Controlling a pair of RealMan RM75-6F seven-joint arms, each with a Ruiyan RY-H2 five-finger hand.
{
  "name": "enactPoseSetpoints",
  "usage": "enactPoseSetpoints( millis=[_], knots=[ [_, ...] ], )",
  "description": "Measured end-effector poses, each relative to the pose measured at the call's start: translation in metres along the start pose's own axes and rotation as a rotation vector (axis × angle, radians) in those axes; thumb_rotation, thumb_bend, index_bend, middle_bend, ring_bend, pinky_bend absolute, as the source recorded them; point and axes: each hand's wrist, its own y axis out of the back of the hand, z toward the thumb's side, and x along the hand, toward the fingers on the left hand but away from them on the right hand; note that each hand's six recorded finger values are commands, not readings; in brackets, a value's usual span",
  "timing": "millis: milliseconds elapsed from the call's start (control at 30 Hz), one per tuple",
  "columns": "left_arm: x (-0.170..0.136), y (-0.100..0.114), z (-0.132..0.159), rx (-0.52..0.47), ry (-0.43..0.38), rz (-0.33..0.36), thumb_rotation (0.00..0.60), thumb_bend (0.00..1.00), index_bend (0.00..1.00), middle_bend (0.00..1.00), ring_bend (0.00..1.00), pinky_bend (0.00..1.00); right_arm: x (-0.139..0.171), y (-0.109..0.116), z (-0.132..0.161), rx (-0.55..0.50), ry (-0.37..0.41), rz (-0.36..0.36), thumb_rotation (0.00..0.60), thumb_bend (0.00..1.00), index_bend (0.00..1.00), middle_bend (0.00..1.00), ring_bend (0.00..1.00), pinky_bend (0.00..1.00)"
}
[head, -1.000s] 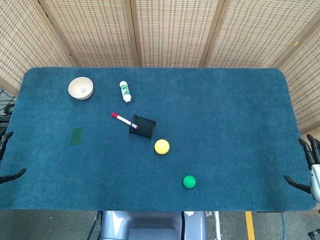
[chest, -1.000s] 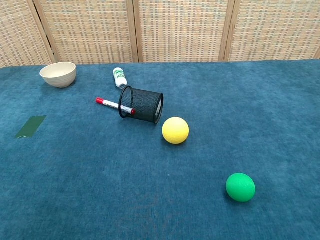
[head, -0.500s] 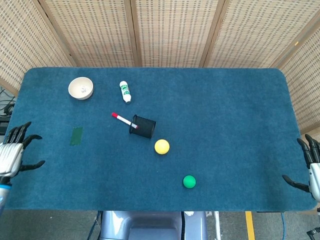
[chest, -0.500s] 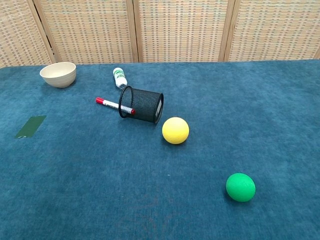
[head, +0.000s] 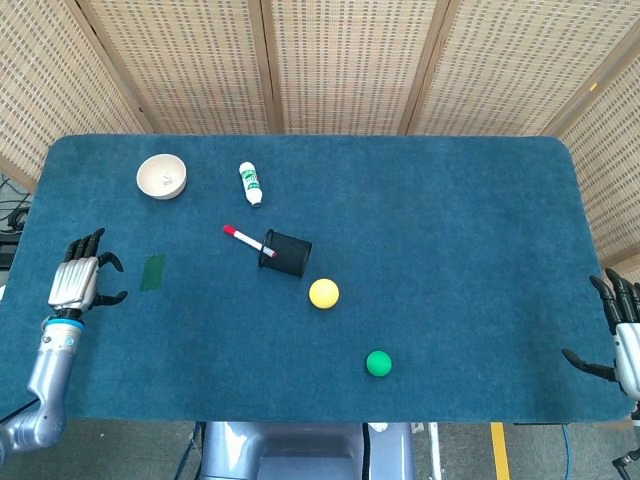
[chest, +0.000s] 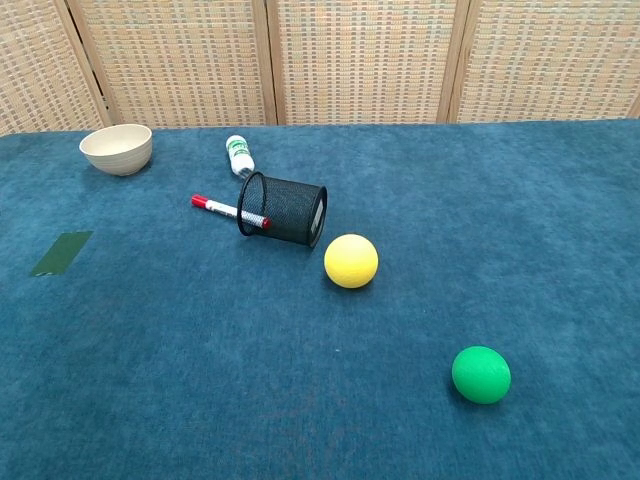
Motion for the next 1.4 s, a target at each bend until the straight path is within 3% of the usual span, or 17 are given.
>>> enactPoseSetpoints(
  millis=[800,1400],
  knots=[
    [0.017,-0.040,0.015,0.061,0.011,-0.065,0.600,0.28,0.47,0.00,0.00,0.00,0.000,-0.001,0.000,-0.014,0.003,0.013,0.600,0.00,0.00,0.00,0.00,0.00],
    [0.026,-0.054,0.020,0.093,0.024,-0.044,0.600,0.27,0.47,0.00,0.00,0.00,-0.001,0.000,-0.002,-0.026,0.001,0.011,0.600,0.00,0.00,0.00,0.00,0.00]
  ],
)
